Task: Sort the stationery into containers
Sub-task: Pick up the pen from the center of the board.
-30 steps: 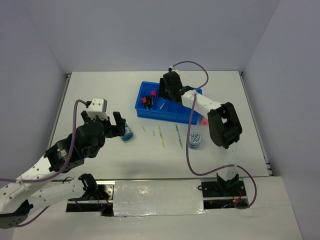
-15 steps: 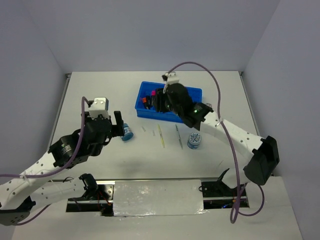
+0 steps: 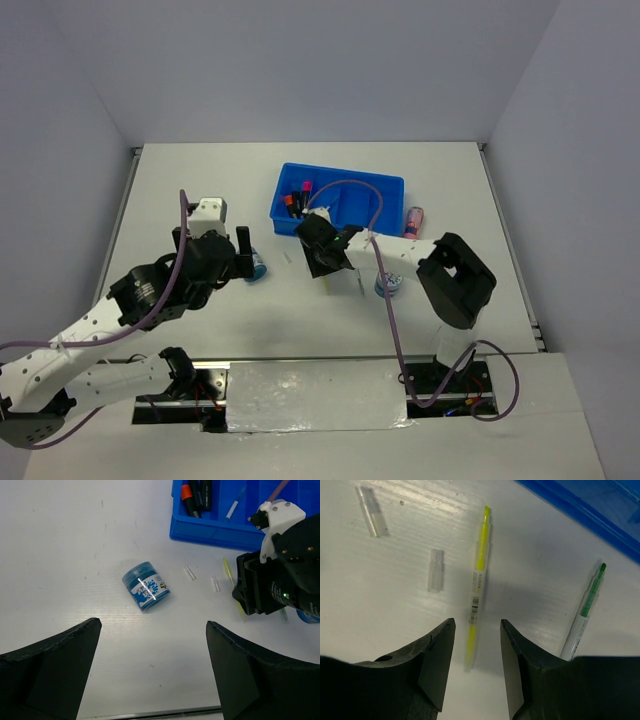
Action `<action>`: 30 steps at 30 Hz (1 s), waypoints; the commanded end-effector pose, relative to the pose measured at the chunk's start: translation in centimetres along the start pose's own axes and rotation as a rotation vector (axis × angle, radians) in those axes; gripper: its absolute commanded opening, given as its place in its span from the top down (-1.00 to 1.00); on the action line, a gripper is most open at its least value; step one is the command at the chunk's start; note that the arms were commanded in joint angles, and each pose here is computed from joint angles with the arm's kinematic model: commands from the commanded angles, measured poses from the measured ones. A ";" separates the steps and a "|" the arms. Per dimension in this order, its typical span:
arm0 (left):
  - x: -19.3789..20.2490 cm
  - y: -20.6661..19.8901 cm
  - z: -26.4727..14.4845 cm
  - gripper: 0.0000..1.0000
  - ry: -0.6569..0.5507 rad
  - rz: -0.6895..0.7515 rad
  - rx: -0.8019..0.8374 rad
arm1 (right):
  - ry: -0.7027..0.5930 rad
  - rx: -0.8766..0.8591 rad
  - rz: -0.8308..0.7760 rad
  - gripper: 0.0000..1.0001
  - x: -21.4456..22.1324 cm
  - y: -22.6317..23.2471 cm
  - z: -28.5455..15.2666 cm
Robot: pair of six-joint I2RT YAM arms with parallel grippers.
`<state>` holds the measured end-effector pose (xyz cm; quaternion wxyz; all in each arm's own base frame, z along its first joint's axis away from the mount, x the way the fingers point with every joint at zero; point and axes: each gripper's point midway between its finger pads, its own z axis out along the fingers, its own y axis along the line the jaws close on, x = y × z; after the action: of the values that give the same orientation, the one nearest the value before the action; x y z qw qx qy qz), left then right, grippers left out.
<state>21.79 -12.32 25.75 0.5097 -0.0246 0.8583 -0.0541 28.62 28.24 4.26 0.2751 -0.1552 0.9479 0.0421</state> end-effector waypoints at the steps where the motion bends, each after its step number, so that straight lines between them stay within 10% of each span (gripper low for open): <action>1: 0.6 -0.4 0.2 -0.99 0.020 -0.004 0.024 | -0.018 -0.025 0.042 0.02 -1.6 0.2 0.7; 19: 2.7 -2.3 2.1 -0.99 0.097 0.013 0.026 | 0.061 -0.068 0.079 0.90 1.8 -0.3 2.6; 30: 6.8 -8.8 7.2 -0.99 0.250 -0.082 0.064 | -0.186 -0.080 0.193 1.00 0.3 -4.7 -10.3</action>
<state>23.73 -19.13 18.28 0.4133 -0.0146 0.9080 -0.0662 24.83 23.35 9.43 0.3075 -0.0991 0.9395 0.1137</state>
